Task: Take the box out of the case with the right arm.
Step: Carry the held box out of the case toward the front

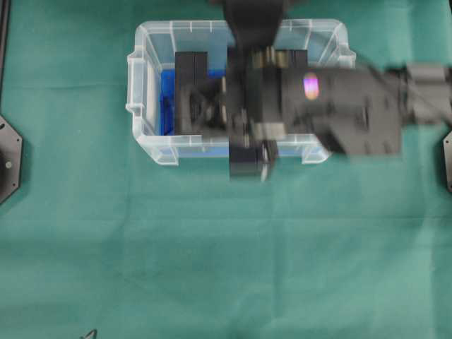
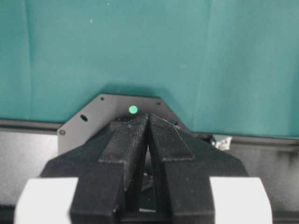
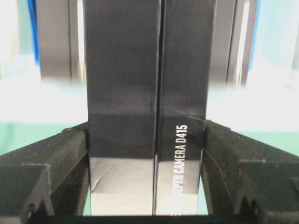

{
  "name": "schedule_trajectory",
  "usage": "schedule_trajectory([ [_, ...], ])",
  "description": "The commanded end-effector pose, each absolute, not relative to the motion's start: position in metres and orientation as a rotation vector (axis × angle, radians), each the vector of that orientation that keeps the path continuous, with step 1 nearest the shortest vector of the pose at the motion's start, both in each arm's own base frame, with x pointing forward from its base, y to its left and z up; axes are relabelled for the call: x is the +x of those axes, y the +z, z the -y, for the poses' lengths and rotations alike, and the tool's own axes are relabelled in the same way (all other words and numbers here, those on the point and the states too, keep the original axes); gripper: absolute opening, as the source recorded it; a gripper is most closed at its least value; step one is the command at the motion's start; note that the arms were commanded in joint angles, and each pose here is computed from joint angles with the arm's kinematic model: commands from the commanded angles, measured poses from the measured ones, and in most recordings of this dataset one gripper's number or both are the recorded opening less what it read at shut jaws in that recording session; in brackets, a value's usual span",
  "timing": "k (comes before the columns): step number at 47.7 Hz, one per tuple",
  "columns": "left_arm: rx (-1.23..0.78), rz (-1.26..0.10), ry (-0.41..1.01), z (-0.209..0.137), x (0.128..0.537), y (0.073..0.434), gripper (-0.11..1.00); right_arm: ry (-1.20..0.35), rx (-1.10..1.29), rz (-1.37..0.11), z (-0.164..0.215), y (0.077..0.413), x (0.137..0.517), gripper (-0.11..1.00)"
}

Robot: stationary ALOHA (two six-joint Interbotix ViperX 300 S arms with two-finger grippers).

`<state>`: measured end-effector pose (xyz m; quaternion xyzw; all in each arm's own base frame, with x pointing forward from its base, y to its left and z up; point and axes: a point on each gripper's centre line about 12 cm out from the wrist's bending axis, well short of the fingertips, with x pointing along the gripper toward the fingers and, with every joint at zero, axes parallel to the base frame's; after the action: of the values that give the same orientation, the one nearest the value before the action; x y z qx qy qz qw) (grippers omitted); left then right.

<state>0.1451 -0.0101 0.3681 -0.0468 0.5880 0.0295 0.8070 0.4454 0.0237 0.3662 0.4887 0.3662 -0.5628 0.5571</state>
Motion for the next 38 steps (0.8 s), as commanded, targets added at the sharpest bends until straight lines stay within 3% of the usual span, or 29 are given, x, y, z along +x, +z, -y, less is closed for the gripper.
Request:
schedule_trajectory([
  [1,-0.099,-1.241,0.063,0.01,0.147,0.373,0.0,-1.263,1.205,-0.813,-0.046,0.395,0.432,0.66],
  [15,-0.099,-1.241,0.063,0.01,0.147,0.373,0.0,-1.229,1.247,-0.809,-0.112,0.393,0.421,0.66],
  [28,-0.102,-1.241,0.064,0.01,0.147,0.373,0.0,-1.266,1.216,-0.835,-0.116,0.384,0.42,0.66],
  [38,-0.102,-1.243,0.063,0.01,0.148,0.373,0.0,-1.302,1.18,-0.872,-0.122,0.347,0.433,0.66],
])
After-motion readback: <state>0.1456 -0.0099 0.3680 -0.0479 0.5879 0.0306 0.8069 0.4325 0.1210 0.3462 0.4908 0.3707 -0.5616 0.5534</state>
